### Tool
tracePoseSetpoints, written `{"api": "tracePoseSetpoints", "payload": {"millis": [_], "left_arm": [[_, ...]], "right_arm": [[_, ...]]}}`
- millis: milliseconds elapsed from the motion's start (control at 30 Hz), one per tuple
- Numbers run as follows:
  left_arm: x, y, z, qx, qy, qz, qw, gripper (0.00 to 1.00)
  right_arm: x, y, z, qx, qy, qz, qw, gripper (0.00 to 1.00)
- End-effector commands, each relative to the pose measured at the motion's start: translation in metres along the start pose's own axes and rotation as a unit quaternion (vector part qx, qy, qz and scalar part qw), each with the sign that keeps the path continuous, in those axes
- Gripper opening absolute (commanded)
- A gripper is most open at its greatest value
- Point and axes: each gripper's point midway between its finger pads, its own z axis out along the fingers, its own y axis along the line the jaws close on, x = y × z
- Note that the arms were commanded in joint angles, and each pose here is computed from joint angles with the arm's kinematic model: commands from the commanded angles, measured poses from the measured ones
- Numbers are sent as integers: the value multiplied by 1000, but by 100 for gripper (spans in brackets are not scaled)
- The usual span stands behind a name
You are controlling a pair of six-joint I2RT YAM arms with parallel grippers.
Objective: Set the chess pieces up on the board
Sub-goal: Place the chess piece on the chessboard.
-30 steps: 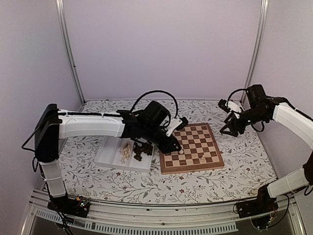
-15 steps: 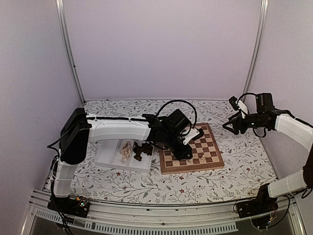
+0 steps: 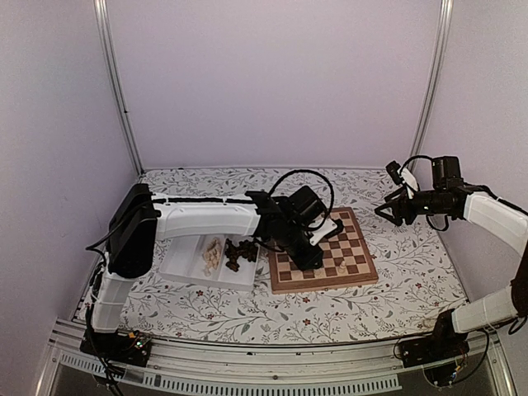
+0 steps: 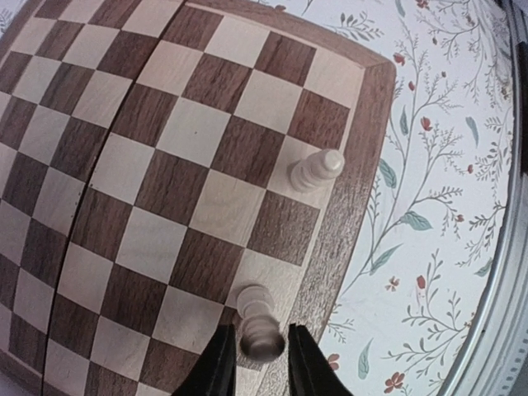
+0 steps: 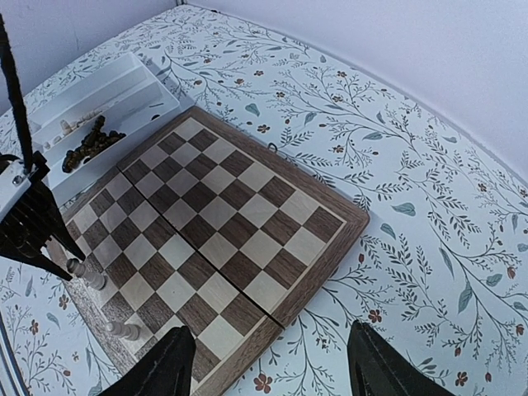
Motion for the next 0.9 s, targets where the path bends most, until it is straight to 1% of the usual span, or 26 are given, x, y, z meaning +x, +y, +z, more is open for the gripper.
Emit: {"api": "tracePoseSetpoints", "payload": {"millis": [0, 133, 200, 267, 333, 400, 433, 500, 567, 667, 767, 867], "left_arm": [[-1, -7, 8, 4, 6, 5, 1000, 27], [-5, -7, 6, 5, -1, 3, 1000, 32], [-6, -7, 4, 3, -4, 2, 1000, 40], [-9, -7, -3, 0, -10, 2, 1000, 46], [-11, -7, -12, -3, -20, 4, 1000, 58], [-9, -5, -18, -10, -26, 9, 1000, 62], [-6, -4, -19, -15, -24, 12, 1000, 63], [3, 0, -20, -24, -12, 24, 999, 60], [16, 4, -21, -37, 4, 35, 999, 54], [28, 12, -25, -53, 6, 60, 997, 46], [35, 15, -22, -51, 11, 63, 997, 35], [36, 11, -12, -33, 14, 58, 998, 24]], "right_arm": [[3, 3, 4, -13, -1, -3, 1000, 66], [4, 4, 5, -17, 2, -1, 1000, 66], [4, 5, 5, -17, 1, -2, 1000, 66], [4, 5, 5, -18, 1, -2, 1000, 66], [5, 5, 5, -20, 2, -1, 1000, 66], [5, 6, 5, -21, 2, 0, 1000, 66], [5, 6, 5, -22, 3, 0, 1000, 66], [5, 6, 6, -24, 2, -1, 1000, 66], [5, 7, 6, -26, 3, 0, 1000, 66], [7, 7, 6, -27, 4, 0, 1000, 66], [7, 7, 7, -27, 5, 0, 1000, 66], [8, 6, 8, -28, 7, 1, 1000, 66]]}}
